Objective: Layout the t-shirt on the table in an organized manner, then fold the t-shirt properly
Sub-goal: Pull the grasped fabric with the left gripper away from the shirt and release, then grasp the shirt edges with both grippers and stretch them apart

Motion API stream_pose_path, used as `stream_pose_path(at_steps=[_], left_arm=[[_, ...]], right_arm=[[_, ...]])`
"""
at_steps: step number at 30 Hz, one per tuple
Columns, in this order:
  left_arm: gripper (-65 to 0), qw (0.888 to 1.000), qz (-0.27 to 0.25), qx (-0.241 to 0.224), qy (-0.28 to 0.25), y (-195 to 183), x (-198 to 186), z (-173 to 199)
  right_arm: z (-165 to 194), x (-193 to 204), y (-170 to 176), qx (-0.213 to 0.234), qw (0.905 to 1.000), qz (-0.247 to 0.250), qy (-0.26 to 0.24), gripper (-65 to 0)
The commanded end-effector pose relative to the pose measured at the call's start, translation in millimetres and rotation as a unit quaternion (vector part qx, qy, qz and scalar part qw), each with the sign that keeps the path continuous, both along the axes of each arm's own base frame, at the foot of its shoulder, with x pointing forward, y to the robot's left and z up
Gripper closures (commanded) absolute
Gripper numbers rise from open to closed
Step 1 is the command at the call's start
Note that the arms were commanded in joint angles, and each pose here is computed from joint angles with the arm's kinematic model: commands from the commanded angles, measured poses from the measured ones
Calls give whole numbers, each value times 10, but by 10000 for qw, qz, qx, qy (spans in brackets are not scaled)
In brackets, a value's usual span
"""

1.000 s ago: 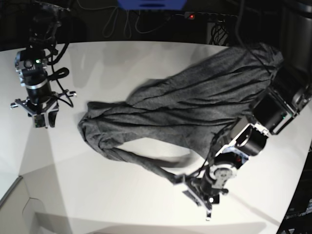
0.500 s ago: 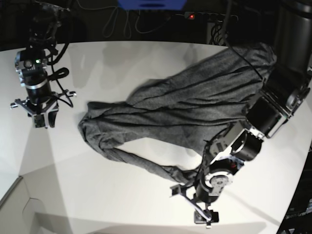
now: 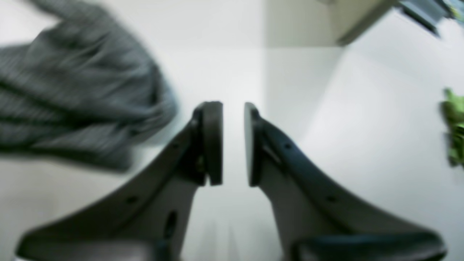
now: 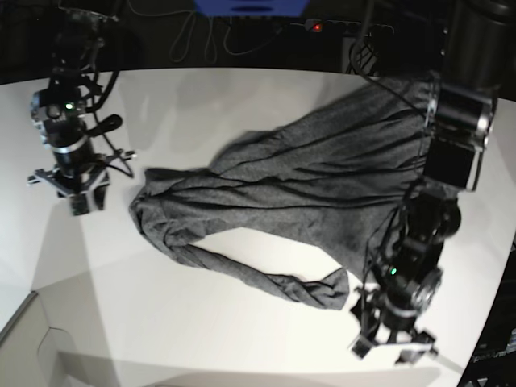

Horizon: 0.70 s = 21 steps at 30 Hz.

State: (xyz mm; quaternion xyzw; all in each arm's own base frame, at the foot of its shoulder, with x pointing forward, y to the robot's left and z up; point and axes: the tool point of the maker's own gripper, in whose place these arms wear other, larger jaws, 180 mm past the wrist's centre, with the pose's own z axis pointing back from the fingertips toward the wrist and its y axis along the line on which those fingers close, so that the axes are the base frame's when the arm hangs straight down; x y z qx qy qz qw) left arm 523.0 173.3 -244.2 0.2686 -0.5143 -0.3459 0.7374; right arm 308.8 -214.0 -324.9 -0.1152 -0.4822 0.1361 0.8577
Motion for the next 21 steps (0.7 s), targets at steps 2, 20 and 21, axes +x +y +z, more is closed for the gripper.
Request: stream_pose_path(at_steps=[2,20,21], left_arm=[[-461,9993,205,-307,-35,147,-23,-19],[-461,9672,633,-1796,1679,50,-461,-1599],[-461,9661,651,-1808,1725,71,-489,-1665]], right_arm=[[89,56,131,10,9998,181,-75,-178],[-612,15,1009,399,9870,1275,891,-210],[-644,27,1001,410,9868,1263,928,-210]])
